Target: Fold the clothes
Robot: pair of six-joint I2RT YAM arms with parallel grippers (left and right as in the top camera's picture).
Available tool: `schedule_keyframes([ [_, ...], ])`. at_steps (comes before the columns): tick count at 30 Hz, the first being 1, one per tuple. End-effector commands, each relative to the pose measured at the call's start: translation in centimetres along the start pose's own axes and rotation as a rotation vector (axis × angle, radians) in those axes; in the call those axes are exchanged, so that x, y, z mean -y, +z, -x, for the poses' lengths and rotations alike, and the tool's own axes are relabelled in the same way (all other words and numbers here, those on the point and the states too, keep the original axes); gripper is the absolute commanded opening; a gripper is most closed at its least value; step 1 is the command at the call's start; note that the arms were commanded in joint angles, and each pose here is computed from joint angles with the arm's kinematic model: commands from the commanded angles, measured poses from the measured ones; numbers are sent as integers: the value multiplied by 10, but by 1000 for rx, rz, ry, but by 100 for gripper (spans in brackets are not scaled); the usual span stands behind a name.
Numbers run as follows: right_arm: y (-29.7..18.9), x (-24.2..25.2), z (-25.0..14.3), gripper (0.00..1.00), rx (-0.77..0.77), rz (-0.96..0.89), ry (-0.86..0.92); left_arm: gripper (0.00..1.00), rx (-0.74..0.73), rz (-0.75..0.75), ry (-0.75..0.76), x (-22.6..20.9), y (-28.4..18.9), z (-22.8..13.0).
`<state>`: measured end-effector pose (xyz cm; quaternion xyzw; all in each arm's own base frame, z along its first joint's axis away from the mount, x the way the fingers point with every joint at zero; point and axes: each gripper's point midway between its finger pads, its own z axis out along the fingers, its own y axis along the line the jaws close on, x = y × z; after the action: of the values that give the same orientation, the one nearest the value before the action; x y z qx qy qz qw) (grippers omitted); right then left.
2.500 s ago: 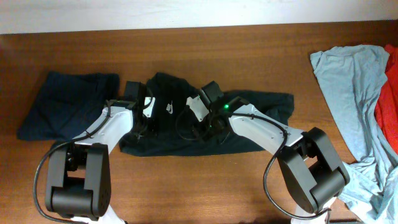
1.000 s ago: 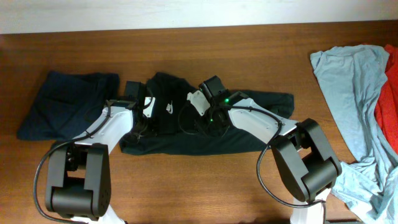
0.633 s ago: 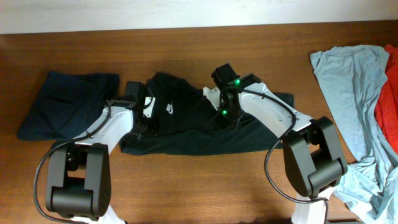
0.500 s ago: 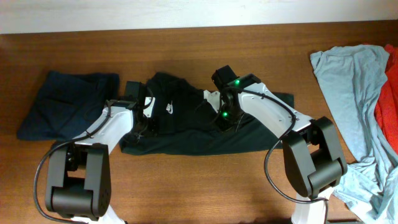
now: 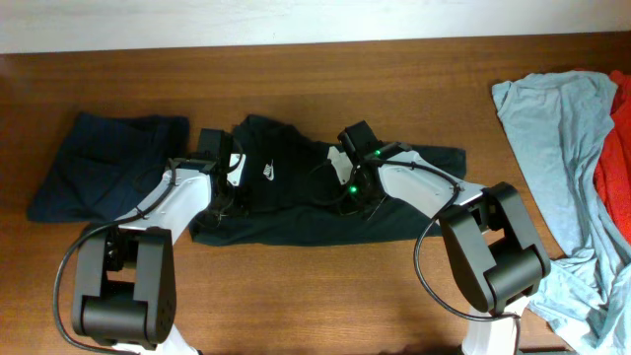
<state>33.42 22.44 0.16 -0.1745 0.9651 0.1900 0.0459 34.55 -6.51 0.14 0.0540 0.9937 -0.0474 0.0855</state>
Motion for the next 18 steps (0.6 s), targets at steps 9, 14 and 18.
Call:
schedule_keyframes([
  [9, -36, -6, -29, 10, -184, 62, -11, 41, -14, 17, -14, -6, 2, -6],
  [14, -34, -18, -43, 8, -240, 64, -45, 41, -9, 17, -13, -6, 2, -5],
  [18, -20, -36, -35, 8, -204, 63, -108, 41, -9, 17, -13, -5, 2, -5],
])
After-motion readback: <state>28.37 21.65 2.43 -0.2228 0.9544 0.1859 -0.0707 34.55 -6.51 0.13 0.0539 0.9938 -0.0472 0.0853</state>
